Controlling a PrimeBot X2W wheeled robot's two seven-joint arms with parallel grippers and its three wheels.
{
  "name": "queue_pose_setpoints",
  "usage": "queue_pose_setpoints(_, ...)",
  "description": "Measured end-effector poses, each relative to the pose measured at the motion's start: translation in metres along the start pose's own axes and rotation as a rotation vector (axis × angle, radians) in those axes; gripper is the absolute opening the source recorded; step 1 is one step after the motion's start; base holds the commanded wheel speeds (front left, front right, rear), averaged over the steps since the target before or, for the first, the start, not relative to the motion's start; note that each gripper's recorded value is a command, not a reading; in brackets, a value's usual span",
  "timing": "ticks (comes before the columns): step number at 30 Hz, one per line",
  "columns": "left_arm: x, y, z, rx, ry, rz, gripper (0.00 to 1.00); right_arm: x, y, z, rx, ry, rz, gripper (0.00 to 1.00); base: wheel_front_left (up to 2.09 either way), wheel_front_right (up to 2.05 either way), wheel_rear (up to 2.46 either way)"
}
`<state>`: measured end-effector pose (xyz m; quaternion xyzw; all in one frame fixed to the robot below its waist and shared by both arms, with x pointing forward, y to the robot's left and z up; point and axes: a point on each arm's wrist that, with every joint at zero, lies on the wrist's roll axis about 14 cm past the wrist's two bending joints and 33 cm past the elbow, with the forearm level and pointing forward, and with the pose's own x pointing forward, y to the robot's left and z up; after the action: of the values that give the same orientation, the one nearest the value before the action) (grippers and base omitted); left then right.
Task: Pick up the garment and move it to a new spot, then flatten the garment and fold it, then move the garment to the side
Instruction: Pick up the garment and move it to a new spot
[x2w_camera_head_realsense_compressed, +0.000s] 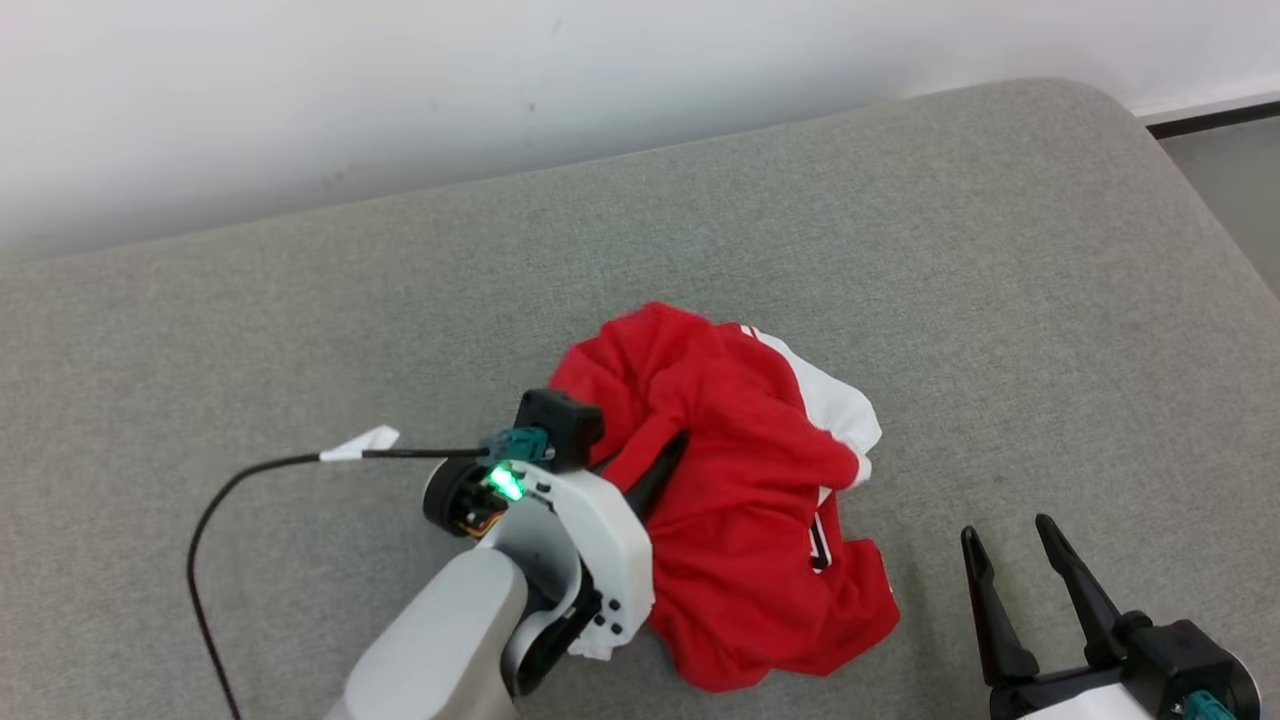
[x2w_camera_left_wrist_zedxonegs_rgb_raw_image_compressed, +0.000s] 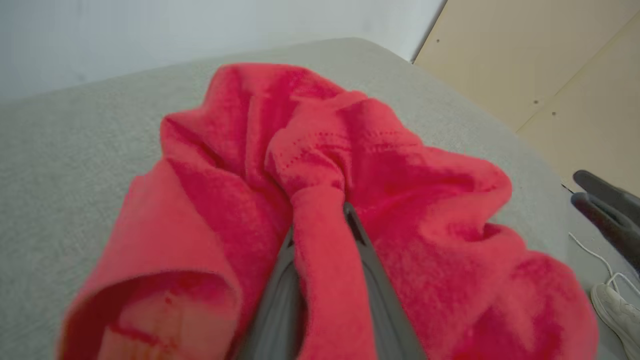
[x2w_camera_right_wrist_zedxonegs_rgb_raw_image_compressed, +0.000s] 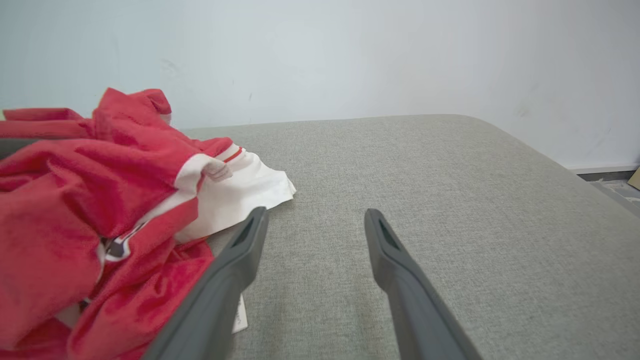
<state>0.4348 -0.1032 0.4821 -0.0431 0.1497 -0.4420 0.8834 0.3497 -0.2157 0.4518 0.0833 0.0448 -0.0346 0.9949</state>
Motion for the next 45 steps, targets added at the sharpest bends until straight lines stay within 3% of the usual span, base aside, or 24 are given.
queue_pose_setpoints(2,0.003,0.008,-0.014,-0.007,0.012,0.017,0.00,0.002,-0.001,0.001,-0.002,-0.003,-0.001,1.00,0.00,0.00,0.00)
queue_pose_setpoints(10,0.007,0.053,-0.024,0.136,0.013,0.108,0.00,0.002,-0.001,-0.002,-0.003,0.007,-0.002,1.00,0.00,0.00,0.00)
queue_pose_setpoints(11,0.007,0.055,-0.023,0.153,0.008,0.112,0.22,0.002,-0.001,-0.001,-0.002,0.006,-0.003,1.00,0.00,0.00,0.00)
queue_pose_setpoints(13,0.006,0.059,-0.024,0.165,0.008,0.124,0.85,0.000,-0.001,-0.001,-0.001,0.006,-0.003,1.00,0.00,0.00,0.00)
queue_pose_setpoints(14,0.006,0.061,-0.025,0.166,0.010,0.129,1.00,0.000,0.000,-0.001,0.000,0.004,-0.002,1.00,0.00,0.00,0.00)
queue_pose_setpoints(26,-0.021,0.090,-0.001,0.084,-0.097,0.259,1.00,-0.013,-0.008,0.006,0.008,-0.023,-0.028,1.00,0.00,0.00,0.00)
queue_pose_setpoints(32,-0.043,0.101,0.021,0.107,-0.158,0.297,1.00,-0.017,-0.003,0.006,0.009,-0.028,-0.011,1.00,0.00,0.00,0.00)
queue_pose_setpoints(36,-0.047,0.082,0.039,0.122,-0.212,0.262,1.00,-0.021,0.000,0.006,0.011,-0.030,-0.001,1.00,0.00,0.00,0.00)
queue_pose_setpoints(45,-0.043,-0.005,0.049,0.113,-0.223,0.073,1.00,-0.020,0.006,0.006,0.008,-0.033,0.020,1.00,0.00,0.00,0.00)
